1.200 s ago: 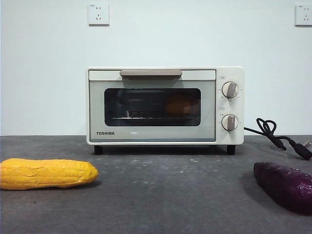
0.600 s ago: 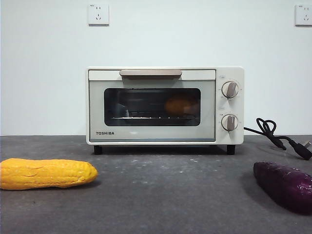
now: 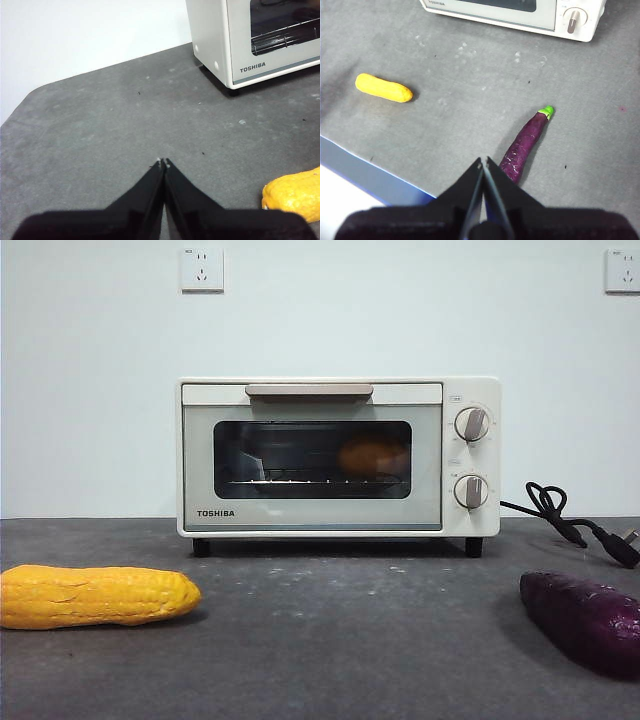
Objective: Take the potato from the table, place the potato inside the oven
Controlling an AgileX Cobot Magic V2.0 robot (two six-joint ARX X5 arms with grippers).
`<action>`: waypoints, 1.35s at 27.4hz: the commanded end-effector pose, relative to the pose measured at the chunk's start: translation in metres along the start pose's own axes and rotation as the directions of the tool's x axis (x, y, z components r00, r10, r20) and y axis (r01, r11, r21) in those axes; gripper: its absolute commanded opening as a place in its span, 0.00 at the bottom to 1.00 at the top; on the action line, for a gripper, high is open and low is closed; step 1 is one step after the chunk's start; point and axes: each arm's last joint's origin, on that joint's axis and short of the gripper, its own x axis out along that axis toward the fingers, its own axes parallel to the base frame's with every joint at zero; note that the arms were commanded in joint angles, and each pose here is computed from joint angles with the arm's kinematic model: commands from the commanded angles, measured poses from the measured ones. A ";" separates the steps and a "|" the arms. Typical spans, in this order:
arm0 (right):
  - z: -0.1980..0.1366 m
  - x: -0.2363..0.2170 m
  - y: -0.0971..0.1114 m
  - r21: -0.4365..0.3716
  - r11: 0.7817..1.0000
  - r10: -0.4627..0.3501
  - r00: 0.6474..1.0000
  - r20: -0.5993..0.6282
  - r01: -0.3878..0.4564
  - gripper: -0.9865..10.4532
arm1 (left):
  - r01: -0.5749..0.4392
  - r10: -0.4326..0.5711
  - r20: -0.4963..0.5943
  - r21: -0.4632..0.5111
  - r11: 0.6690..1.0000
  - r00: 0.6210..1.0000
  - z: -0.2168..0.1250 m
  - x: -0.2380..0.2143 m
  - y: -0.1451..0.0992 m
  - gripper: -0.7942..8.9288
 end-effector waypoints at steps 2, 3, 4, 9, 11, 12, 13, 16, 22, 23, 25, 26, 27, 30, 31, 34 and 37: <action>0.003 -0.007 -0.003 -0.043 0.997 -0.062 0.990 0.129 0.069 0.09 | -0.002 0.002 -0.012 -0.012 1.000 1.000 -0.004 0.001 -0.001 0.08; 0.006 -0.011 -0.007 -0.026 0.995 -0.091 0.969 0.232 0.099 0.09 | -0.002 0.002 -0.012 -0.012 1.000 1.000 -0.004 0.001 -0.001 0.08; 0.005 -0.013 -0.011 -0.008 0.994 -0.096 0.939 0.331 0.105 0.09 | -0.003 0.002 -0.012 -0.012 1.000 1.000 -0.004 0.001 -0.001 0.08; -0.041 0.014 -0.038 0.067 0.980 -0.188 0.782 0.594 0.185 0.09 | -0.002 0.002 -0.012 -0.012 1.000 1.000 -0.004 0.001 -0.001 0.08; -0.067 0.036 -0.048 0.099 0.967 -0.241 0.707 0.665 0.237 0.09 | -0.003 0.002 -0.012 -0.012 1.000 1.000 -0.004 0.001 -0.001 0.08; -0.076 0.043 -0.051 0.103 0.964 -0.249 0.689 0.681 0.246 0.09 | -0.002 0.002 -0.012 -0.012 1.000 1.000 -0.004 0.001 -0.001 0.08; -0.083 0.049 -0.053 0.106 0.962 -0.254 0.678 0.690 0.253 0.09 | -0.002 0.002 -0.012 -0.012 1.000 1.000 -0.004 0.001 -0.001 0.08; -0.104 0.068 -0.059 0.112 0.956 -0.270 0.662 0.699 0.272 0.09 | -0.003 0.002 -0.012 -0.012 1.000 1.000 -0.004 0.001 -0.001 0.08; -0.132 0.095 -0.067 0.151 0.941 -0.324 0.677 0.660 0.303 0.09 | -0.003 0.002 -0.012 -0.012 1.000 1.000 -0.004 0.001 -0.001 0.08; -0.136 0.098 -0.068 0.152 0.941 -0.325 0.679 0.658 0.303 0.09 | -0.002 0.002 -0.012 -0.012 1.000 1.000 -0.004 0.001 -0.001 0.08; -0.141 0.103 -0.069 0.153 0.941 -0.326 0.683 0.653 0.303 0.09 | -0.003 0.003 -0.012 -0.012 1.000 1.000 -0.004 0.001 -0.001 0.08; -0.143 0.105 -0.070 0.153 0.941 -0.327 0.687 0.649 0.303 0.09 | -0.003 0.003 -0.012 -0.012 1.000 1.000 -0.004 0.001 -0.001 0.08; -0.145 0.106 -0.070 0.155 0.940 -0.328 0.692 0.643 0.303 0.09 | -0.002 0.002 -0.012 -0.012 1.000 1.000 -0.004 0.001 -0.001 0.08; -0.151 0.111 -0.071 0.158 0.939 -0.334 0.711 0.619 0.304 0.09 | -0.003 0.002 -0.012 -0.012 1.000 1.000 -0.004 0.001 -0.001 0.08; -0.153 0.113 -0.072 0.159 0.940 -0.335 0.716 0.612 0.303 0.09 | -0.003 0.002 -0.012 -0.012 1.000 1.000 -0.004 0.001 -0.001 0.08; -0.157 0.118 -0.073 0.164 0.940 -0.336 0.739 0.584 0.298 0.09 | -0.003 0.003 -0.012 -0.012 1.000 1.000 -0.004 0.001 -0.001 0.08; -0.159 0.119 -0.073 0.167 0.940 -0.339 0.755 0.562 0.298 0.09 | -0.002 0.002 -0.012 -0.012 1.000 1.000 -0.004 0.001 -0.001 0.08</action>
